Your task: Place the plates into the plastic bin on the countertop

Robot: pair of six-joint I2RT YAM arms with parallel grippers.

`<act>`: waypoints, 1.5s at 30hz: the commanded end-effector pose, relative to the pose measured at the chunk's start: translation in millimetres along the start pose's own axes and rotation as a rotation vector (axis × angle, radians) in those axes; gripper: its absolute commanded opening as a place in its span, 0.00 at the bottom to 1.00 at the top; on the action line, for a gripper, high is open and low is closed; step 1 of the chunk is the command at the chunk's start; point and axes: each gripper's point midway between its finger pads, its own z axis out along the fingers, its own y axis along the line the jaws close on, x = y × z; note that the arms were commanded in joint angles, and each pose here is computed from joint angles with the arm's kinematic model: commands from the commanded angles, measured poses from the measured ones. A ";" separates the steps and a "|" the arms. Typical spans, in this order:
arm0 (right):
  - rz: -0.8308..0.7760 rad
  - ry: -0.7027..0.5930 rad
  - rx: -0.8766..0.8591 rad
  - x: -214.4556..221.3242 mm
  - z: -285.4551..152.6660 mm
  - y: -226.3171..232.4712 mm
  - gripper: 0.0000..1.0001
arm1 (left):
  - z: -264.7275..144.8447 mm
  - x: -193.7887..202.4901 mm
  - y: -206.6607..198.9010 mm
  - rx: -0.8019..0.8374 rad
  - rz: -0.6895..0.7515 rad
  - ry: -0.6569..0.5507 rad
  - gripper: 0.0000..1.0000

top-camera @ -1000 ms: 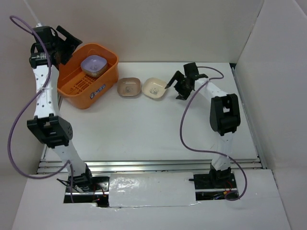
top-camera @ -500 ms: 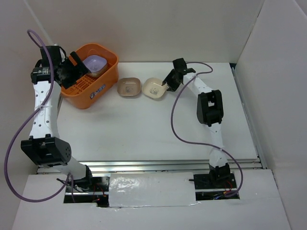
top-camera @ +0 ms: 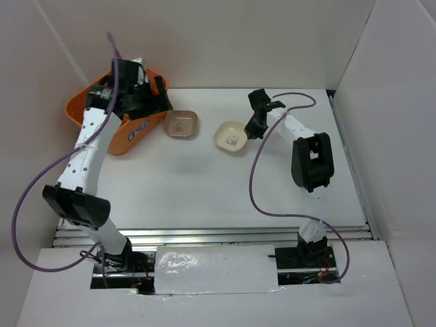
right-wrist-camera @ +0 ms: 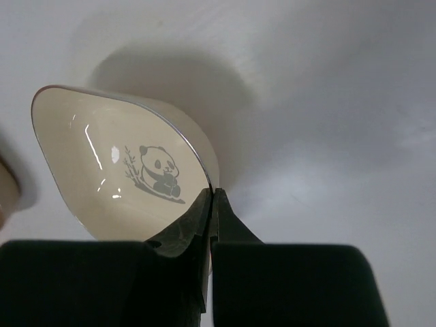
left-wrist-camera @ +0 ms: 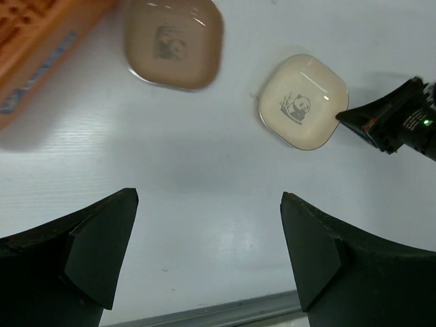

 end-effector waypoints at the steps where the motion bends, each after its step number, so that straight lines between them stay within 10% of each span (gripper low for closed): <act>1: -0.080 -0.209 0.087 -25.7 -85.2 -19.3 0.00 | 17.2 10.8 -41.5 0.061 0.111 0.038 0.99; 7: -0.221 -0.295 0.081 -10.2 -155.0 -28.6 0.00 | 65.0 63.0 -131.7 0.240 0.287 0.200 0.99; 16: -0.310 -0.209 -0.265 36.0 -237.3 -2.8 0.00 | 102.9 113.9 -140.3 0.246 0.372 0.330 0.93; 21: -0.290 -0.174 -0.384 48.7 -261.8 3.0 0.00 | 107.5 114.9 -133.8 0.218 0.371 0.312 0.26; 23: -0.289 -0.125 -0.444 56.8 -265.1 7.0 0.19 | 105.3 105.7 -134.7 0.219 0.364 0.282 0.00; 25: -0.252 -0.127 -0.459 50.7 -266.3 3.0 0.99 | 98.3 84.1 -132.1 0.204 0.332 0.223 0.00; 36: -0.129 -0.072 -0.383 41.9 -226.5 -64.2 1.00 | 56.5 -130.2 79.1 -0.042 -0.359 -0.352 0.00; 45: -0.151 -0.012 -0.483 57.6 -236.6 -60.5 1.00 | 136.2 -174.4 149.4 -0.038 -0.617 -0.469 0.00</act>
